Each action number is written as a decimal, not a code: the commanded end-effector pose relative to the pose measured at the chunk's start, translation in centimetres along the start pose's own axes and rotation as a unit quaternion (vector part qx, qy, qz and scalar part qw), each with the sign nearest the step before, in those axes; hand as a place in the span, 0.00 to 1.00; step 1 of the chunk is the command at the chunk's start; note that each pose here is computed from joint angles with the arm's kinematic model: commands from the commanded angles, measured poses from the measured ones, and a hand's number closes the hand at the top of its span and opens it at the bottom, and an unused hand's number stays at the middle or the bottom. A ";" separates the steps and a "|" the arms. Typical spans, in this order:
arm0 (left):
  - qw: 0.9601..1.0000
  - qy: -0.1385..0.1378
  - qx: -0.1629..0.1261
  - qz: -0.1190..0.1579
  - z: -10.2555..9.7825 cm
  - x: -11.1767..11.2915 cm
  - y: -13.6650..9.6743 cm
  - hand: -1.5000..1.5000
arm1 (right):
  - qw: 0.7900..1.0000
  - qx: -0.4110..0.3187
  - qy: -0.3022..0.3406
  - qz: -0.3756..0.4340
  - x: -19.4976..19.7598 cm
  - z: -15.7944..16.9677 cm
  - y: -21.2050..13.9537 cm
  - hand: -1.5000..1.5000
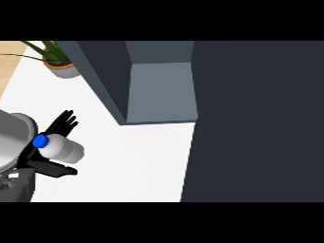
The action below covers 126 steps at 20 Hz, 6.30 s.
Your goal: Pick up the bottled water, place it into the cabinet and close the cabinet
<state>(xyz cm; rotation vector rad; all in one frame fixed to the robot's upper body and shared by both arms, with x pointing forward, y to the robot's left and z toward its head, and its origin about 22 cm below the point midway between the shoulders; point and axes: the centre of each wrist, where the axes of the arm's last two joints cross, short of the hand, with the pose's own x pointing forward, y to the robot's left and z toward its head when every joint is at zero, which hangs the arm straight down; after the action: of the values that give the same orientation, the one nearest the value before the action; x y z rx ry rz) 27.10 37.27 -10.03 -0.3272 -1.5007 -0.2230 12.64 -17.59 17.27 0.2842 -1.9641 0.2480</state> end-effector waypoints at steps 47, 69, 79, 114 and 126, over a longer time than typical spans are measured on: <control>0.974 -0.183 0.133 -0.012 -15.5 12.1 -26.1 1.00 | 1.000 -0.014 0.002 0.012 2.0 2.7 -0.1 0.00; 0.961 -0.104 0.248 -0.061 -21.9 11.3 -23.4 1.00 | 1.000 -0.011 -0.002 -0.005 1.4 3.7 -0.3 0.00; 0.943 -0.113 0.292 -0.114 -22.1 10.2 -22.4 1.00 | 1.000 -0.002 0.001 0.001 1.0 3.7 -1.0 0.00; 0.970 -0.201 0.130 -0.036 -24.4 14.0 -22.6 0.00 | 1.000 0.002 -0.002 -0.003 -0.5 3.1 -1.0 0.00; 0.976 -0.196 0.075 0.056 -21.8 12.4 -24.2 0.00 | 1.000 -0.012 0.003 0.024 0.7 3.3 -1.8 0.00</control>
<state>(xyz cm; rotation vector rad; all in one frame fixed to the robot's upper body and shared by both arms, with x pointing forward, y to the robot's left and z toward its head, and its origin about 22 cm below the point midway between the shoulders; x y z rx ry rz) 41.18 7.44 4.20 -0.2714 -1.8838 0.0437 11.16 -20.33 14.87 0.2161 -1.9543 0.2633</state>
